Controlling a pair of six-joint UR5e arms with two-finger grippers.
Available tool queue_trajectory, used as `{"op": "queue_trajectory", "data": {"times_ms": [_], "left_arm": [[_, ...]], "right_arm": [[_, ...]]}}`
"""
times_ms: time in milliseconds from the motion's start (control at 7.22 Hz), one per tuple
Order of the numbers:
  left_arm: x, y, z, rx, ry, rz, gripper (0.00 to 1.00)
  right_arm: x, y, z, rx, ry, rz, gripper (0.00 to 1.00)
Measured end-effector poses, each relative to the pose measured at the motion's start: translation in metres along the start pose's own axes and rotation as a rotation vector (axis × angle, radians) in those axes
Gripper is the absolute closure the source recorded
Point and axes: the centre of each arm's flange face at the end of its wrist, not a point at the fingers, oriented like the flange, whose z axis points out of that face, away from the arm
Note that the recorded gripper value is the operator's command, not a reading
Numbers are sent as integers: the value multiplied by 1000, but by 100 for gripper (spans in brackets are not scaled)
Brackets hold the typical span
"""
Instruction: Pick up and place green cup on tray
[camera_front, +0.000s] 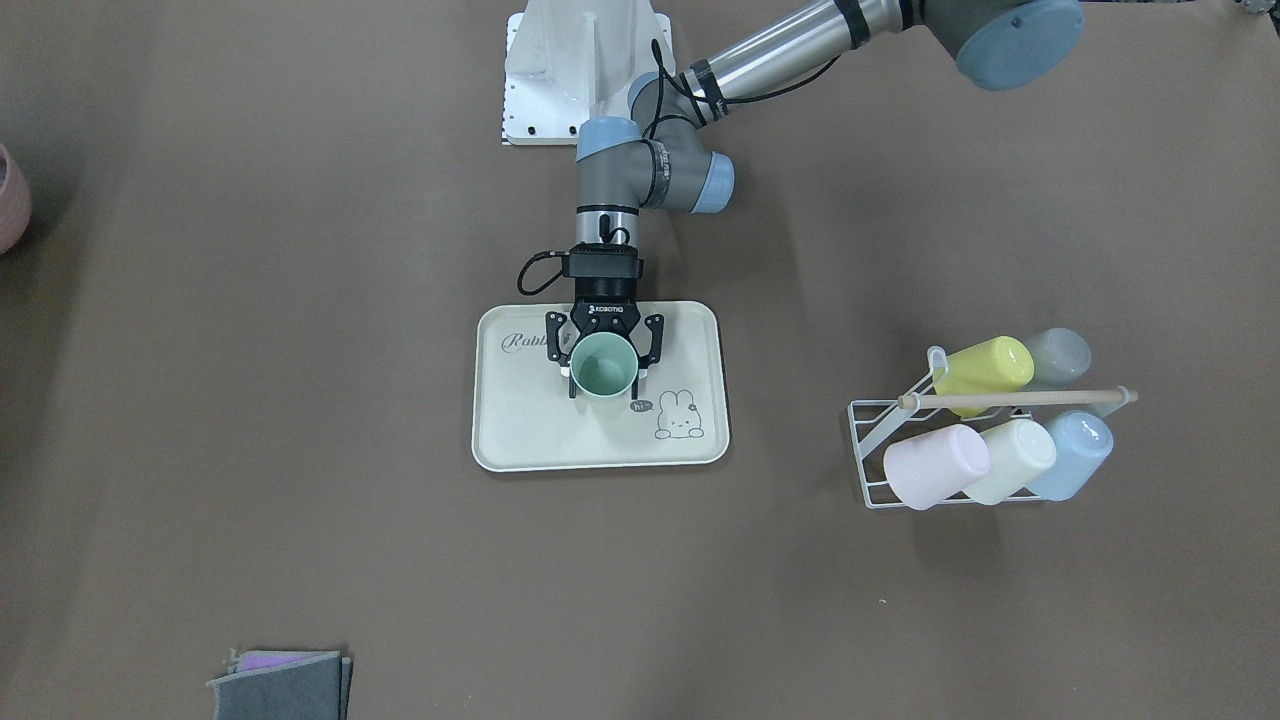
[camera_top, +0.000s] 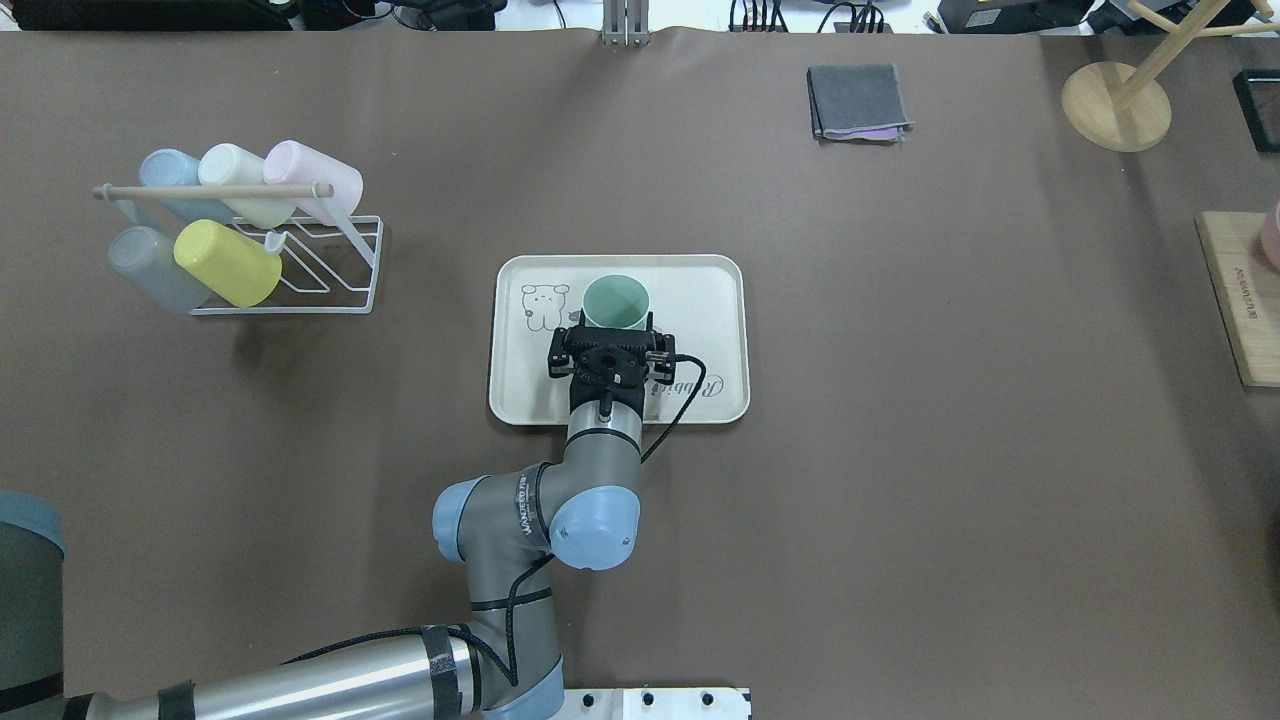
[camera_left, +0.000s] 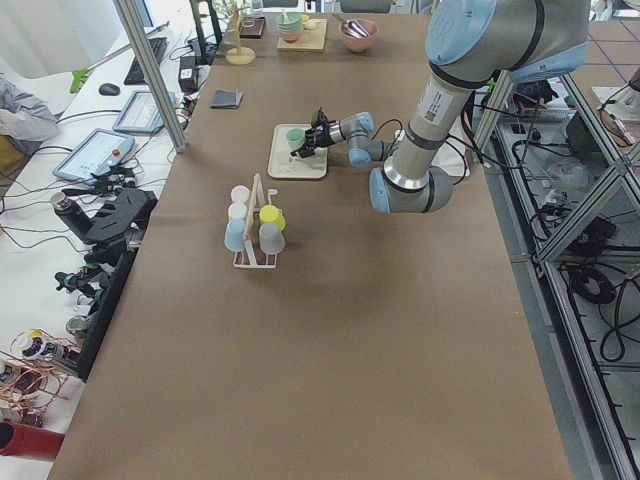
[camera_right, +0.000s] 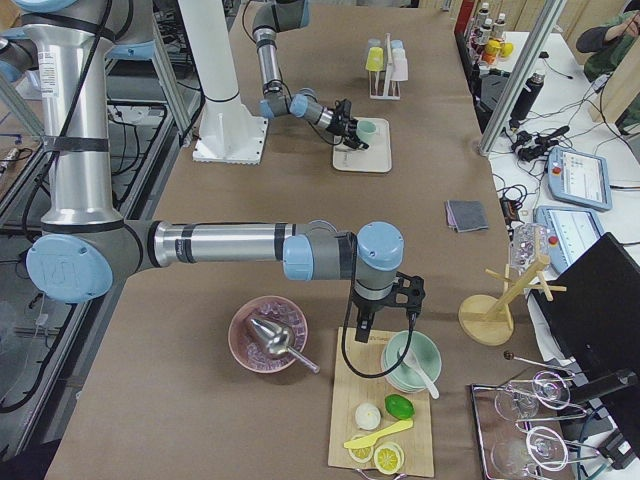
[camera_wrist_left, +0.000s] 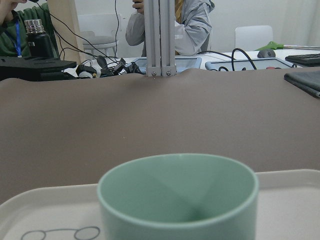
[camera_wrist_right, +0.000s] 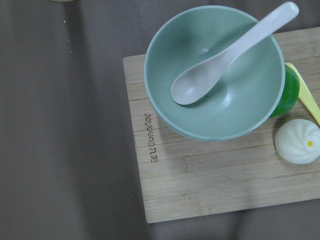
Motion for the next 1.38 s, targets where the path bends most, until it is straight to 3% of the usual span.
{"op": "queue_trajectory", "data": {"times_ms": [277, 831, 1108, 1385], "left_arm": [[0, 1, -12, 2, 36, -17, 1], [-27, -13, -58, 65, 200, 97, 1], [-51, -29, -85, 52, 279, 157, 1], [-81, -69, -111, 14, 385, 171, 1]], "right_arm": [[0, 0, 0, -1, -1, -1, 0], [0, 0, 1, -2, -4, -2, 0], [-1, 0, 1, -2, -4, -2, 0], [-1, 1, 0, -2, -4, -2, 0]]}}
